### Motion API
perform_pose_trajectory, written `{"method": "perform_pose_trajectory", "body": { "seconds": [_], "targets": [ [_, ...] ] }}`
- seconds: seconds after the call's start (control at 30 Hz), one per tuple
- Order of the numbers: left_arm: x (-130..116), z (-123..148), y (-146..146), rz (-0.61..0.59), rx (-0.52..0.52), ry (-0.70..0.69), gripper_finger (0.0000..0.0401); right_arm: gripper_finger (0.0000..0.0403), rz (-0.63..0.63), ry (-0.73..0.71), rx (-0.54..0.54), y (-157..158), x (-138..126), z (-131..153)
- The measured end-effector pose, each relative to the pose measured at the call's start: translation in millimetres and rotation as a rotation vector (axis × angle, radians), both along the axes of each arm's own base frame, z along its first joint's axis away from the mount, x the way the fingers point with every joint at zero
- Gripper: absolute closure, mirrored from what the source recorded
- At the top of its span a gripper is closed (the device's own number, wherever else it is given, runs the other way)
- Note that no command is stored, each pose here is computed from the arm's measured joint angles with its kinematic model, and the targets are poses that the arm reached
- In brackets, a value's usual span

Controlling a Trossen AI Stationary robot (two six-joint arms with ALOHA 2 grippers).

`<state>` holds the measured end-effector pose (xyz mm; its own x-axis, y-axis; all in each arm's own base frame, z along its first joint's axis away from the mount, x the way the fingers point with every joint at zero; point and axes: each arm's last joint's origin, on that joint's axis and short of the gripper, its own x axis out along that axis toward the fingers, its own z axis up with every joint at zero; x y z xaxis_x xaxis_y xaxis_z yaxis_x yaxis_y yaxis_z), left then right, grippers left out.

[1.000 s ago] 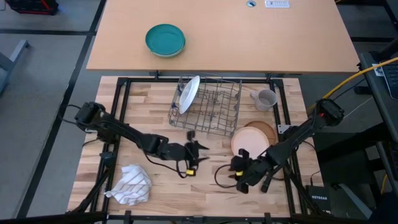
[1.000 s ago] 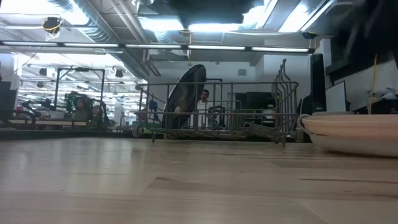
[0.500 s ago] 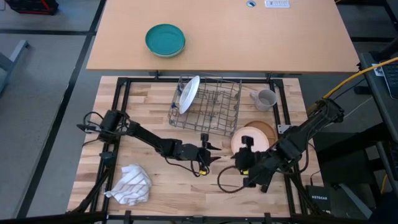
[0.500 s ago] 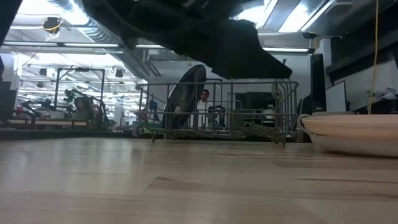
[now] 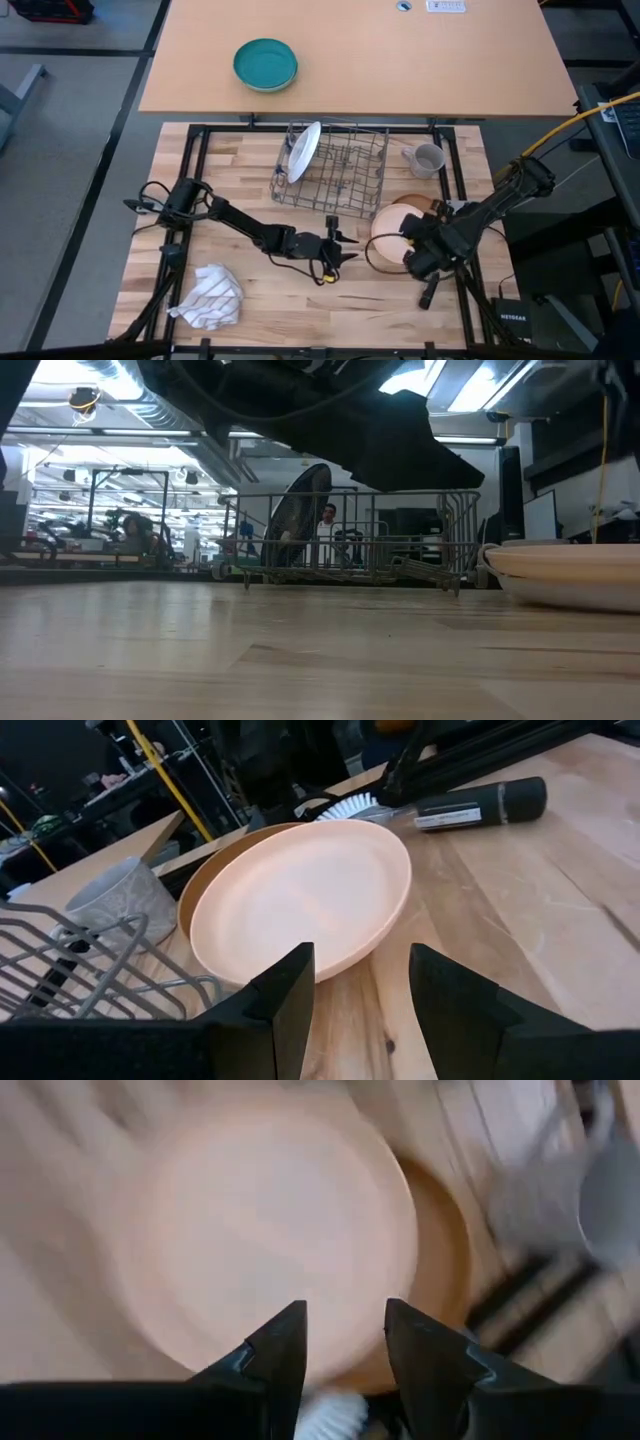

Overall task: Sort dishes
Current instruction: Put the light orange plate in the dish rack

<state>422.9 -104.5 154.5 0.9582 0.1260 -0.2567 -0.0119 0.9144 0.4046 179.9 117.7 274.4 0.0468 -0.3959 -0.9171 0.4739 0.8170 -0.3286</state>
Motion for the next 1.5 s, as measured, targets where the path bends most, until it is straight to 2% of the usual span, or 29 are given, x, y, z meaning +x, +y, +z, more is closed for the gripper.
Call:
{"method": "perform_pose_trajectory", "body": {
  "seconds": [0.07,0.2,0.37,0.63,0.87,1.07,1.4,1.5],
  "targets": [
    [0,0,0,0.001,-0.005,0.000,0.0249,0.0260,-0.050,0.122,0.000,-8,-6,-16],
    [-1,-1,-1,0.004,-0.017,0.012,0.0249,0.0260,-0.093,0.246,-0.015,-18,-15,-41],
    [-1,-2,-2,0.002,-0.018,0.016,0.0249,0.0260,-0.110,0.295,-0.021,-23,-23,-56],
    [-1,-2,-2,0.005,-0.030,0.015,0.0249,0.0260,-0.124,0.172,0.067,-24,-25,-74],
    [-1,-2,-3,0.008,-0.053,0.012,0.0249,0.0260,-0.194,0.174,0.078,-31,-38,-85],
    [-1,-2,-3,0.009,-0.056,0.012,0.0249,0.0260,-0.217,0.070,0.152,-33,-40,-93],
    [-2,-2,-4,0.007,-0.058,0.011,0.0249,0.0261,-0.226,0.059,0.164,-33,-40,-95],
    [-2,-2,-4,0.007,-0.059,0.011,0.0249,0.0271,-0.227,0.054,0.180,-32,-39,-95]
  ]
}}
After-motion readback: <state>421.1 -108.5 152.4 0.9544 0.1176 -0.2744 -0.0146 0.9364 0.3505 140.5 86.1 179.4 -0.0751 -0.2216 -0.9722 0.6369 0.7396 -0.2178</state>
